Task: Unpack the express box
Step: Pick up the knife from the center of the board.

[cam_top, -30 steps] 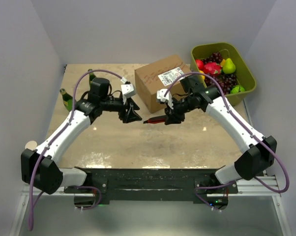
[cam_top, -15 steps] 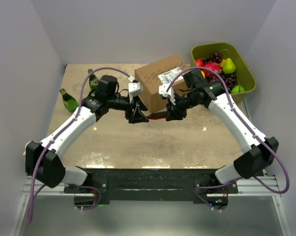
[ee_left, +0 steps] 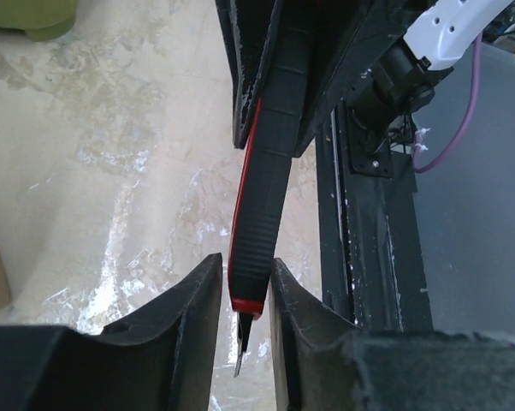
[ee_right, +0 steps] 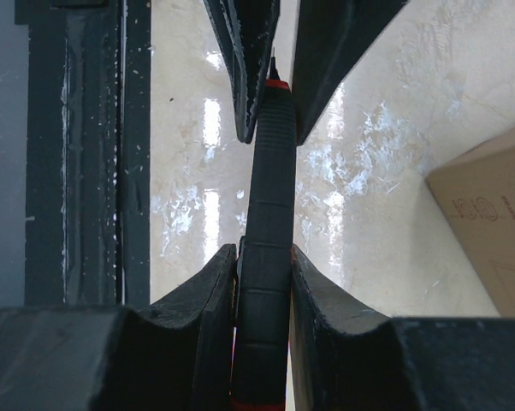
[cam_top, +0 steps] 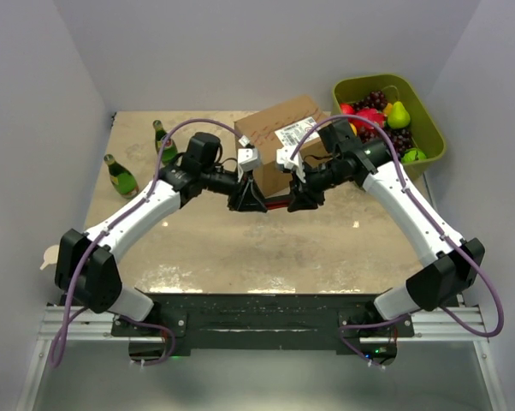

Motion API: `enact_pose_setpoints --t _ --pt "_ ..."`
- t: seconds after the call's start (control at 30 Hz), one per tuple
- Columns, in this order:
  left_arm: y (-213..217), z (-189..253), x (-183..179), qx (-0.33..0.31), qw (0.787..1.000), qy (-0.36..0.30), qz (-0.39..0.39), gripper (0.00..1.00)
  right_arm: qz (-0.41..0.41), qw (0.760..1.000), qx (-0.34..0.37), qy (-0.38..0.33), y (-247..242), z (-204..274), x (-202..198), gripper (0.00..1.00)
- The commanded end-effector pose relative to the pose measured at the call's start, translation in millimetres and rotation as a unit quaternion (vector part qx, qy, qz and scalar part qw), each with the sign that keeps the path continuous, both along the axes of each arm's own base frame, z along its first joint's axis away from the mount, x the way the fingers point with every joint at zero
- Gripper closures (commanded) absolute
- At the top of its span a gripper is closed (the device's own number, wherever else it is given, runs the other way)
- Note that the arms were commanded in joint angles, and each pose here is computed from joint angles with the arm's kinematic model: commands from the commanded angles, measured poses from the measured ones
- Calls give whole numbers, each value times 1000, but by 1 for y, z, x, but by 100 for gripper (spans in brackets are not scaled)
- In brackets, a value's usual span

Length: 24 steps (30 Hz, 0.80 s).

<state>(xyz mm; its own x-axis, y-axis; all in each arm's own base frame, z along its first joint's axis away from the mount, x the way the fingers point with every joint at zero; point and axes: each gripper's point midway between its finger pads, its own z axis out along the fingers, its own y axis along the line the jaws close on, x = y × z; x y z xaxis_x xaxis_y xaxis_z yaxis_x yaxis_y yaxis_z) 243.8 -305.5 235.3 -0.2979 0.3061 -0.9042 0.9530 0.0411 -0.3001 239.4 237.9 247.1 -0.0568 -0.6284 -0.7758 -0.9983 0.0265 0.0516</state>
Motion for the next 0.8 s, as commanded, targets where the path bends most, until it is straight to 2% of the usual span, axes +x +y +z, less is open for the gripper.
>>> enact_pose_setpoints --t 0.0,0.03,0.07,0.13,0.17,0.2,0.27,0.3,0.4,0.53,0.77 --pt "-13 24 0 -31 998 -38 -32 80 16 999 34 -5 7 20 -6 100" --pt "-14 24 0 -30 998 -39 -32 95 18 999 35 0 7 18 -8 100" --pt "-14 23 1 -30 998 -39 -32 100 18 999 34 1 6 17 -10 100" --pt "-14 22 2 -28 998 -40 -30 100 22 999 41 11 7 15 -14 99" --pt "-14 21 0 -27 998 -38 -33 100 20 999 46 15 8 16 -16 89" --pt "-14 20 -1 -27 998 -37 -35 100 19 998 53 21 10 17 -19 66" --pt "-15 21 -1 -29 998 -36 -36 100 17 996 78 48 15 20 -25 53" --pt "-14 20 -1 -29 998 -33 -35 100 19 994 93 54 17 24 -29 43" --pt "-14 18 -3 -27 998 -31 -36 100 9 988 128 87 25 25 -35 33" --pt "-13 16 -5 -26 999 -29 -38 100 -12 981 158 113 34 18 -30 29" --pt "-14 19 -9 -32 998 -22 -48 100 -31 977 164 132 44 2 -15 36"
